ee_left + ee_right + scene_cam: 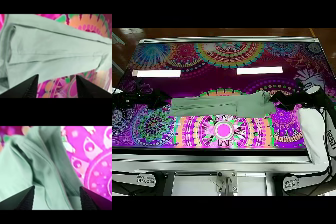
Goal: Fold the shirts.
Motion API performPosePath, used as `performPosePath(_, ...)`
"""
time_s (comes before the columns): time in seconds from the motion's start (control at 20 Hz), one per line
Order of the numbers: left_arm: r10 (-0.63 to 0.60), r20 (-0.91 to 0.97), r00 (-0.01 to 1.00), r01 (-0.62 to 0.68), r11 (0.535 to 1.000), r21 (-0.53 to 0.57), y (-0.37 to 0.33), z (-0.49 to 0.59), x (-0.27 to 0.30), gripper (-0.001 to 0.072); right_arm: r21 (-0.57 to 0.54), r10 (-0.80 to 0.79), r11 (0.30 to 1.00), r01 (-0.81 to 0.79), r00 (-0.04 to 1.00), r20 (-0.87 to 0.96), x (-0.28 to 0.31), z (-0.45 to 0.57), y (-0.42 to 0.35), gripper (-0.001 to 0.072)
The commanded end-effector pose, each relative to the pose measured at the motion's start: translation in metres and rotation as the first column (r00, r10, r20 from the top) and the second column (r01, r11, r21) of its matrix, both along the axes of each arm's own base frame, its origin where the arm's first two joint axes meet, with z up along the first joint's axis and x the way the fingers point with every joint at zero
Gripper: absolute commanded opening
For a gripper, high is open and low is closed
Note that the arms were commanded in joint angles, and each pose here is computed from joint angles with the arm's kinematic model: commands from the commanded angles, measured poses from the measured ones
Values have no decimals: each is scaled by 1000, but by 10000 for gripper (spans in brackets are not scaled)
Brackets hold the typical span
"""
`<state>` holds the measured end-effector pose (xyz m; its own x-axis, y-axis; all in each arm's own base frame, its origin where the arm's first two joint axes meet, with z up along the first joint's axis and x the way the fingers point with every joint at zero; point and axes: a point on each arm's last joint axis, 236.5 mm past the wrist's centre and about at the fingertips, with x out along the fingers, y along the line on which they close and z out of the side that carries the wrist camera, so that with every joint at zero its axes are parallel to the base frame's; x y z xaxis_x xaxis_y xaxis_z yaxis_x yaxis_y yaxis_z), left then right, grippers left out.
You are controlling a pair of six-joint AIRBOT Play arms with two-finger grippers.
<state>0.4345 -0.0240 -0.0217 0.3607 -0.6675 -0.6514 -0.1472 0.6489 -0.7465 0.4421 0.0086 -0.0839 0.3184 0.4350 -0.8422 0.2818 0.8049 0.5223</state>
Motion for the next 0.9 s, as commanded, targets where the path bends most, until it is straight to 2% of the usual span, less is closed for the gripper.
performPosePath(0.0, -50, -1, 999, 50, 999, -21, -12, 14, -9, 516, 33, 33, 999, -31, 997, -69, -11, -18, 12, 685)
performPosePath(0.4, -151, 9, 989, 151, 988, -24, -54, 21, -16, 516, 113, -33, 993, 34, 999, -11, 21, -33, 57, 683)
performPosePath(0.45, -167, 9, 986, 167, 986, -24, -61, 21, -17, 516, 113, -29, 993, 30, 1000, -13, 21, -35, 60, 637)
performPosePath(0.5, -180, 9, 984, 180, 983, -23, -67, 21, -18, 516, 110, -25, 994, 26, 1000, -10, 21, -35, 62, 477)
performPosePath(0.55, -189, 14, 982, 189, 982, -17, -73, 20, -17, 511, 112, -28, 993, 28, 1000, -6, 22, -33, 62, 268)
performPosePath(0.6, -196, 20, 980, 196, 980, -11, -79, 20, -16, 420, 111, -27, 994, 26, 1000, 3, 23, -28, 61, 79)
performPosePath(0.7, -211, 39, 977, 212, 977, -2, -96, 20, -13, 192, 107, -26, 994, 21, 999, 46, 26, -7, 58, 54)
performPosePath(0.75, -219, 54, 974, 220, 976, -4, -109, 21, -11, 123, 105, -24, 994, 16, 997, 76, 28, 8, 58, 53)
performPosePath(0.85, -236, 87, 968, 238, 971, -10, -140, 24, -7, 96, 101, -15, 995, 0, 989, 144, 30, 44, 60, 53)
